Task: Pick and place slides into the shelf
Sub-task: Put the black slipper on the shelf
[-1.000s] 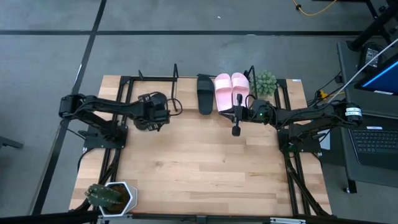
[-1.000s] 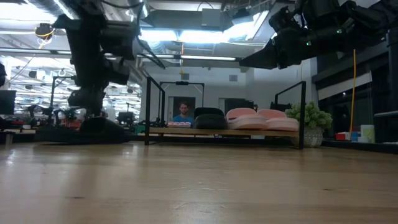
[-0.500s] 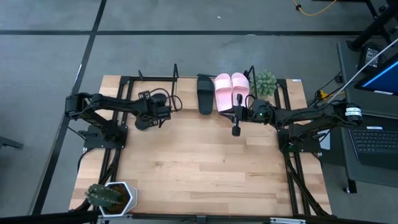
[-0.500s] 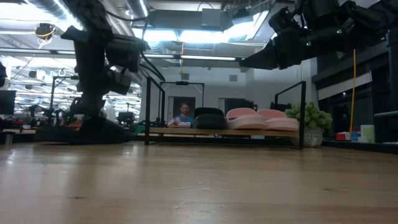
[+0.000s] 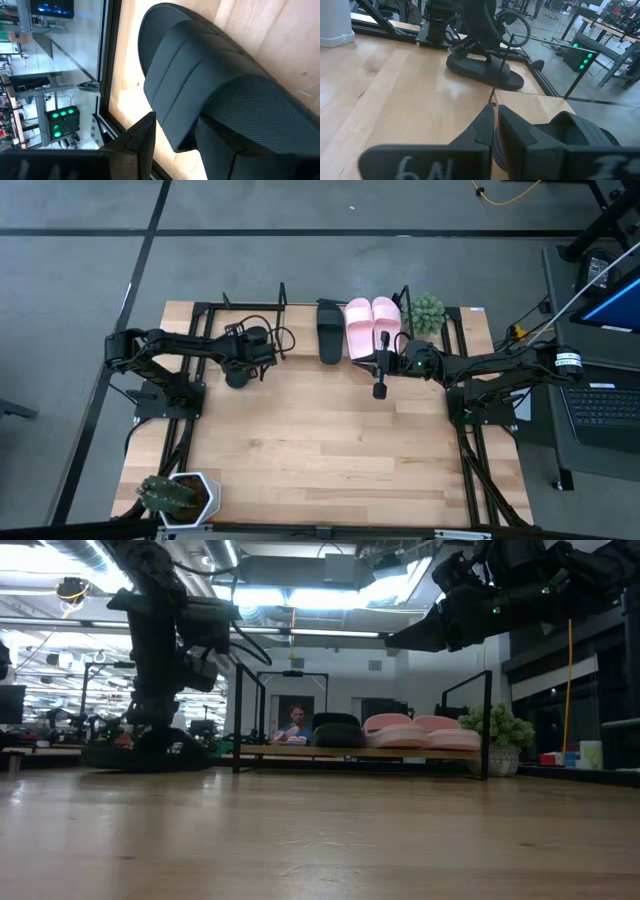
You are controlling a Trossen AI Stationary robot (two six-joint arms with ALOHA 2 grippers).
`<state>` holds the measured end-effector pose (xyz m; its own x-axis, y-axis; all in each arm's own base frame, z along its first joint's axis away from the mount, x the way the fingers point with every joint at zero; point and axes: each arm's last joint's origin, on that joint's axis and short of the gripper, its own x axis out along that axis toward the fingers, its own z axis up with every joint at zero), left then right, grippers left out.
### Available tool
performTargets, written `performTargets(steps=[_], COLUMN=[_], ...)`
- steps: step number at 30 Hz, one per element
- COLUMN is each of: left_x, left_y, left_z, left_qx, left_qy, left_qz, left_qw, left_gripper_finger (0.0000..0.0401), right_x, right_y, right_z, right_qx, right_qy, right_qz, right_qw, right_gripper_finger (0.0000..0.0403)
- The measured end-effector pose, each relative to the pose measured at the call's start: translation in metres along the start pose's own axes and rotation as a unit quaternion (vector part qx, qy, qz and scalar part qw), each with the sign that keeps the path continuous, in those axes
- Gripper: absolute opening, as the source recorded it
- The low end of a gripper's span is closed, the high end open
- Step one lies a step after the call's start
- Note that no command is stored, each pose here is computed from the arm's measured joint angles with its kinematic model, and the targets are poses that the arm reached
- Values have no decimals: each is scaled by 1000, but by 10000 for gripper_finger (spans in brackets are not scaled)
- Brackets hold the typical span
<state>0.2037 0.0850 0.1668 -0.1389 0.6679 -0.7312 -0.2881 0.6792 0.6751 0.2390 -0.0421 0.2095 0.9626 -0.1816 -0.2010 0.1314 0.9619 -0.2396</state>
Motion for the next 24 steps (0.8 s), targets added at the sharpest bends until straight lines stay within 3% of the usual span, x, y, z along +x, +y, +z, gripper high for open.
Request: performTargets(steps=[6, 13, 24], left_x=[2, 1, -6], left_y=[2, 1, -6], left_z=[0, 1, 1], left_qx=[-8, -27, -18], left_qy=[4, 1, -14], left_qz=[1, -14, -40], left_qw=[1000, 1000, 999], left_gripper_finger=[105, 9, 2], right_x=[0, 0, 0], right_y=[0, 0, 0], right_z=[0, 0, 0], right_qx=[0, -1, -1], right_qy=[0, 0, 0], right_qz=[0, 0, 0], right_qw=[1000, 1000, 1000], right_gripper_finger=[28, 28, 28])
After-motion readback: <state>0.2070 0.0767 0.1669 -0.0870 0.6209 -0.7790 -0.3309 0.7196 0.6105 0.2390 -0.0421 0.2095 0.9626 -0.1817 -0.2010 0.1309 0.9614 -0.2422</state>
